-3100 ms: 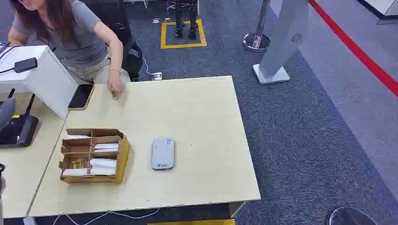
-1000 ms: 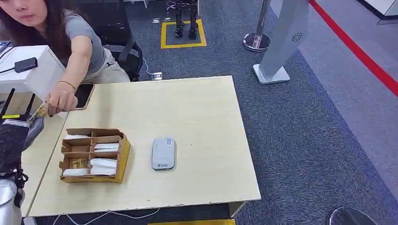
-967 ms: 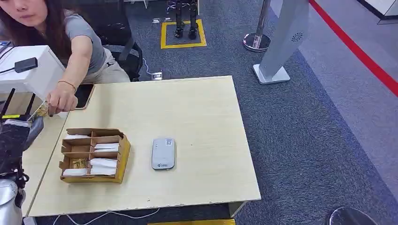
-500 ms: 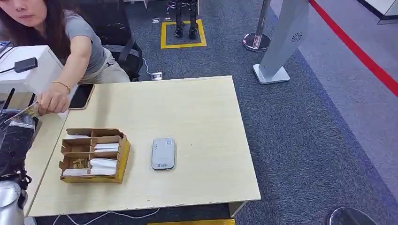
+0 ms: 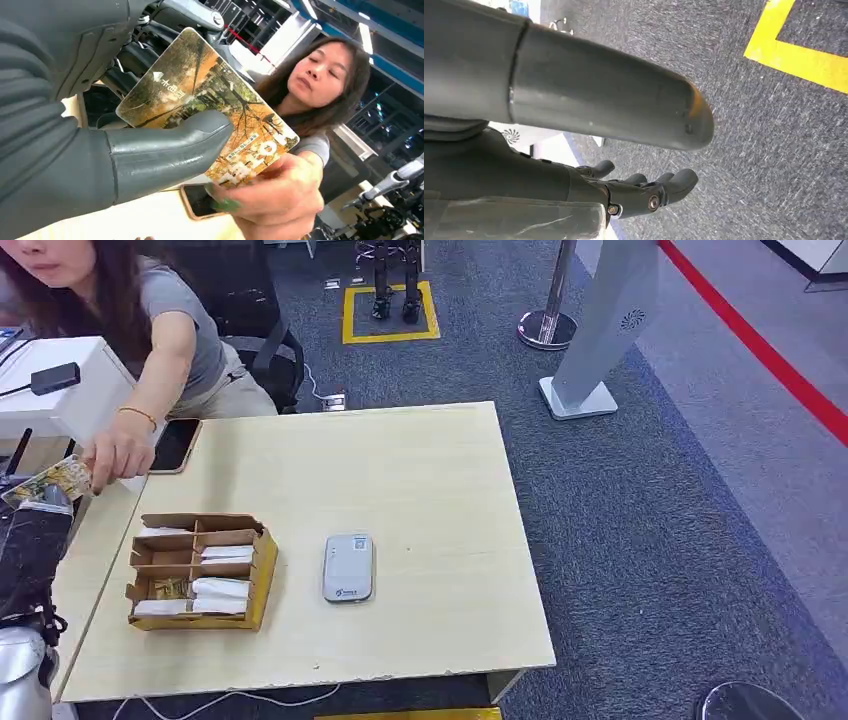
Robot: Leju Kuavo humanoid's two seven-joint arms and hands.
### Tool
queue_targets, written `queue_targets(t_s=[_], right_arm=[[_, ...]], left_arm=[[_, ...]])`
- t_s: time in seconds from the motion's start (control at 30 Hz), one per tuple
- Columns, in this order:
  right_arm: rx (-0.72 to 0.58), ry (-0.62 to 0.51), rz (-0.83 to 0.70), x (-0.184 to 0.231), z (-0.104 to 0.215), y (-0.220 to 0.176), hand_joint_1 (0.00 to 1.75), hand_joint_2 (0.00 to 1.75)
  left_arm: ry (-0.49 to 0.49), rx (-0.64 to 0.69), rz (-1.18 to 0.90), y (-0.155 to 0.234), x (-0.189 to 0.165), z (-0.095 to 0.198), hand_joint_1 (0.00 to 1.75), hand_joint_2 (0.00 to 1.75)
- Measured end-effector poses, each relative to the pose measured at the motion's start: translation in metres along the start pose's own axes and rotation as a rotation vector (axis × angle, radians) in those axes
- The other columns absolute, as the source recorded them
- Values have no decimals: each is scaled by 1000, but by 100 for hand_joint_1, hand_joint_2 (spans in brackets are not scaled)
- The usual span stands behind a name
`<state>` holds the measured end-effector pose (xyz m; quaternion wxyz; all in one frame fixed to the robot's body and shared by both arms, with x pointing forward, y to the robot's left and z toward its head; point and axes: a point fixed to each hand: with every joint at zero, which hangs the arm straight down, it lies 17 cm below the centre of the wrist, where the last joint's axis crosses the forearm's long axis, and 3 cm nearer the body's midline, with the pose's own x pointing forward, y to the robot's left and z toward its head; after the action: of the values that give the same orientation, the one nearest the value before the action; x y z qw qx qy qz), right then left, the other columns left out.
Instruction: Pass the card to the sensor for recognition and then transmit it.
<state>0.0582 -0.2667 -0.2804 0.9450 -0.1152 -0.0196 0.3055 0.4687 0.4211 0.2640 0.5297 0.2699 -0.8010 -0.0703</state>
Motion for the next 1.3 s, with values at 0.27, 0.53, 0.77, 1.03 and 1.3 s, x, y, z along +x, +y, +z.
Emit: queue_targets(t_s=[0.27, 0.53, 0.77, 1.03, 1.3], right_arm=[[-6, -2, -3, 0, 0, -1, 0, 0], [-9, -2, -5, 1, 0, -2, 0, 0], [-5, -4, 5, 2, 0, -1, 0, 0], [-3, -7, 63, 9, 1, -6, 0, 0], [-13, -21, 93, 20, 1, -13, 0, 0]], left_arm=[[-17, 4, -41, 0, 4, 0, 175, 175], [-56, 7, -80, -8, 18, -1, 175, 175], [-186, 2, -473, -35, 45, -5, 175, 175], [-453, -114, -1029, -140, 92, -9, 175, 175], [-553, -336, -1173, -244, 104, -26, 175, 175]])
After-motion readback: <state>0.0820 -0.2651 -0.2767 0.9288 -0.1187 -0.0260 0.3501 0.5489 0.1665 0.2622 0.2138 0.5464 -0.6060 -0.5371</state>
